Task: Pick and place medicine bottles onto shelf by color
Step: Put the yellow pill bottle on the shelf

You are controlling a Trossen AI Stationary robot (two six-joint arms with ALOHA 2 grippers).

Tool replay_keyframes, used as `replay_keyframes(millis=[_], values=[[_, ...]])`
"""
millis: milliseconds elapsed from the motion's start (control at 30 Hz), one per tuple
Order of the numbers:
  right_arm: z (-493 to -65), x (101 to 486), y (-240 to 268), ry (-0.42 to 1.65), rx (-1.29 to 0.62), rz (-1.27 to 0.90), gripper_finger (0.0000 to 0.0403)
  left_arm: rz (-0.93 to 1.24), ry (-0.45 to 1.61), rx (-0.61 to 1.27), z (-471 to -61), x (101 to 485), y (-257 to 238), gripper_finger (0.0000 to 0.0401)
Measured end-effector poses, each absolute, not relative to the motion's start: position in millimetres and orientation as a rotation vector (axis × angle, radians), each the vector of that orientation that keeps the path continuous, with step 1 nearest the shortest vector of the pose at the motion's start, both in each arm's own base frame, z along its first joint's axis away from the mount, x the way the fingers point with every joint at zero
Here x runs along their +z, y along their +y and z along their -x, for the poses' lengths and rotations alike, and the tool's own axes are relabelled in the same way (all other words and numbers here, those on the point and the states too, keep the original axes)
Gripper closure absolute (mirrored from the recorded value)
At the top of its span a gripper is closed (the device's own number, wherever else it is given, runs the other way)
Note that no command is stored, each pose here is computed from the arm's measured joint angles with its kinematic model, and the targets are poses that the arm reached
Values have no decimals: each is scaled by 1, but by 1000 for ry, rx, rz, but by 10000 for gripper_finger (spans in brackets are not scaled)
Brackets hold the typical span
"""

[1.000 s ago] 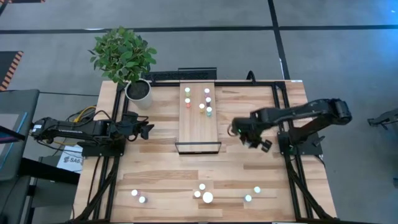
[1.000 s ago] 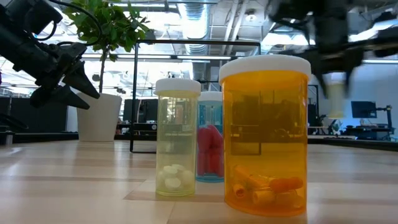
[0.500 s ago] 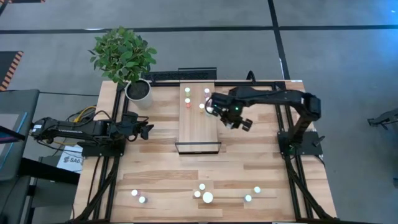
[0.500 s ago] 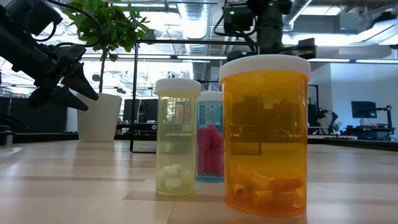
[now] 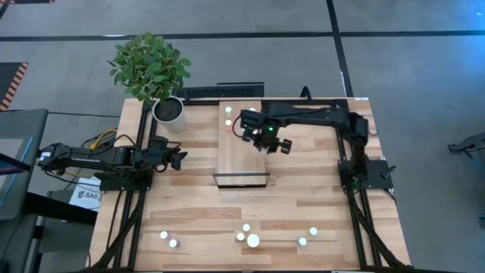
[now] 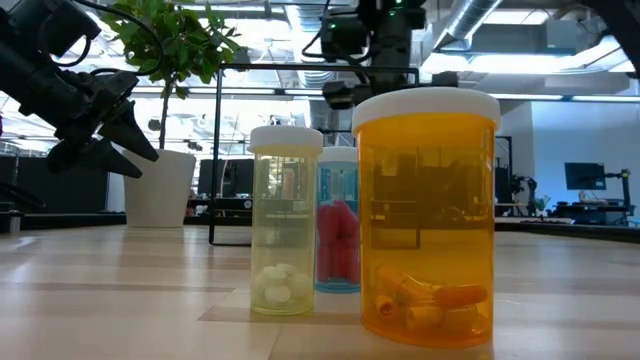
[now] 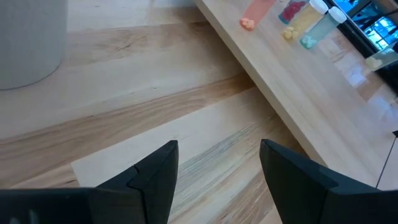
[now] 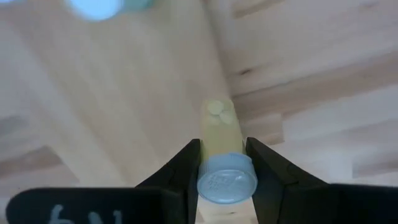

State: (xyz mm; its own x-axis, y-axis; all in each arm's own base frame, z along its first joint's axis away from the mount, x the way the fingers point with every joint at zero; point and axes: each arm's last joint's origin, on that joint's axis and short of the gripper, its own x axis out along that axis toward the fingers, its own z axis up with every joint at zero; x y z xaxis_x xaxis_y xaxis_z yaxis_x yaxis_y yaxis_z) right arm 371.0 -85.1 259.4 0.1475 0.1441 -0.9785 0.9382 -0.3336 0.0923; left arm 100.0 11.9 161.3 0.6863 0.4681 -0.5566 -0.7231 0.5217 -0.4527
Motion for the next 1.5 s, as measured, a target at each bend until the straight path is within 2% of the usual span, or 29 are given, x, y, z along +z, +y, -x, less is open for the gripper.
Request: replay_keyframes(millis=[667, 967, 1500], values=[[-432, 240, -101, 1404, -769, -1058, 275, 720, 392, 736, -100, 161, 12, 189], [-445, 245, -109, 1408, -720, -907, 270, 720, 392, 736, -100, 161, 12, 189], [-447, 247, -113, 1431, -522, -623, 266, 720, 392, 736, -100, 161, 12, 189]])
